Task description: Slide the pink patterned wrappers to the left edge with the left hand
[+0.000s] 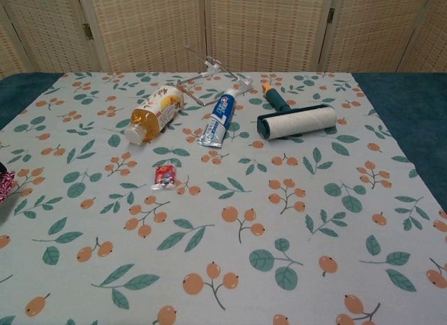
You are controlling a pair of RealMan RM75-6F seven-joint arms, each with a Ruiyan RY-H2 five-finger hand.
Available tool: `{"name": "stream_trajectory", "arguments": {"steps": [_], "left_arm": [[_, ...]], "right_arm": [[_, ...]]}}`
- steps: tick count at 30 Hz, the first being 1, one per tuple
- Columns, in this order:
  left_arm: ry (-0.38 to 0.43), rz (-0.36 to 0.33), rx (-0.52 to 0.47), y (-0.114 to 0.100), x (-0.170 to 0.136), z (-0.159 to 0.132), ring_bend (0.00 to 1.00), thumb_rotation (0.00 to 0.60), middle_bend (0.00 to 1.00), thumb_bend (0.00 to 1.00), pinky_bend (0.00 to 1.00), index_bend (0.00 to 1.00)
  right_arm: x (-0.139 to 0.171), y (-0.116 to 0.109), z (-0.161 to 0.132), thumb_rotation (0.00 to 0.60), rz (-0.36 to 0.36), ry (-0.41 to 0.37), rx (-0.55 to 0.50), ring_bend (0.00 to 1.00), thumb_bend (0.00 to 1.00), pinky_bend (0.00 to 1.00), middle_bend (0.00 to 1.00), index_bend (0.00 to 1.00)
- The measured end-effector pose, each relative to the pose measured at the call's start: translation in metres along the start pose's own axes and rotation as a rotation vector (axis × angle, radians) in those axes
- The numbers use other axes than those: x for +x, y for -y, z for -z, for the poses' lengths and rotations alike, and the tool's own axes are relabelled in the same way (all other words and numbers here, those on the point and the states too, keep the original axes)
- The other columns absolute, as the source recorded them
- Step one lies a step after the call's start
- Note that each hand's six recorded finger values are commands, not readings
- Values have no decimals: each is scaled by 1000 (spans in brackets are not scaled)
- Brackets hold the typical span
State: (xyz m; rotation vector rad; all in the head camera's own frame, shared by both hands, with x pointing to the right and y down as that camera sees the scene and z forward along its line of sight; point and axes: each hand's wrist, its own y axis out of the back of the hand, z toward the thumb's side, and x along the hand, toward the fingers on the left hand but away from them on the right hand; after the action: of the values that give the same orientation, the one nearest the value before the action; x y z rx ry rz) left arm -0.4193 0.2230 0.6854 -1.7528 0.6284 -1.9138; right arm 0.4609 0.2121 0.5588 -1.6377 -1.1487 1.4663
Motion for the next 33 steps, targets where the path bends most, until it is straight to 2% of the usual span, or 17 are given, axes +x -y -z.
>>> {"name": "stream_trajectory", "arguments": {"steps": [8,15,23,33], "left_arm": [[-79,7,7,-1,-2,24,0,600,0,357,0,168],[-157,61,19,14,-3,51,0,600,0,357,0,158],[-175,76,6,19,-2,58,0,600,0,357,0,154],[-158,31,-16,8,-6,54,0,600,0,358,0,102]], "right_arm": [[2,1,0,600,0,2,-2,0,457,0,0,0],[0,1,-3,600,0,-8,2,0,457,0,0,0],[0,1,-5,600,-2,-10,4,0,457,0,0,0],[0,-1,-4,600,0,-7,5,0,457,0,0,0]]}}
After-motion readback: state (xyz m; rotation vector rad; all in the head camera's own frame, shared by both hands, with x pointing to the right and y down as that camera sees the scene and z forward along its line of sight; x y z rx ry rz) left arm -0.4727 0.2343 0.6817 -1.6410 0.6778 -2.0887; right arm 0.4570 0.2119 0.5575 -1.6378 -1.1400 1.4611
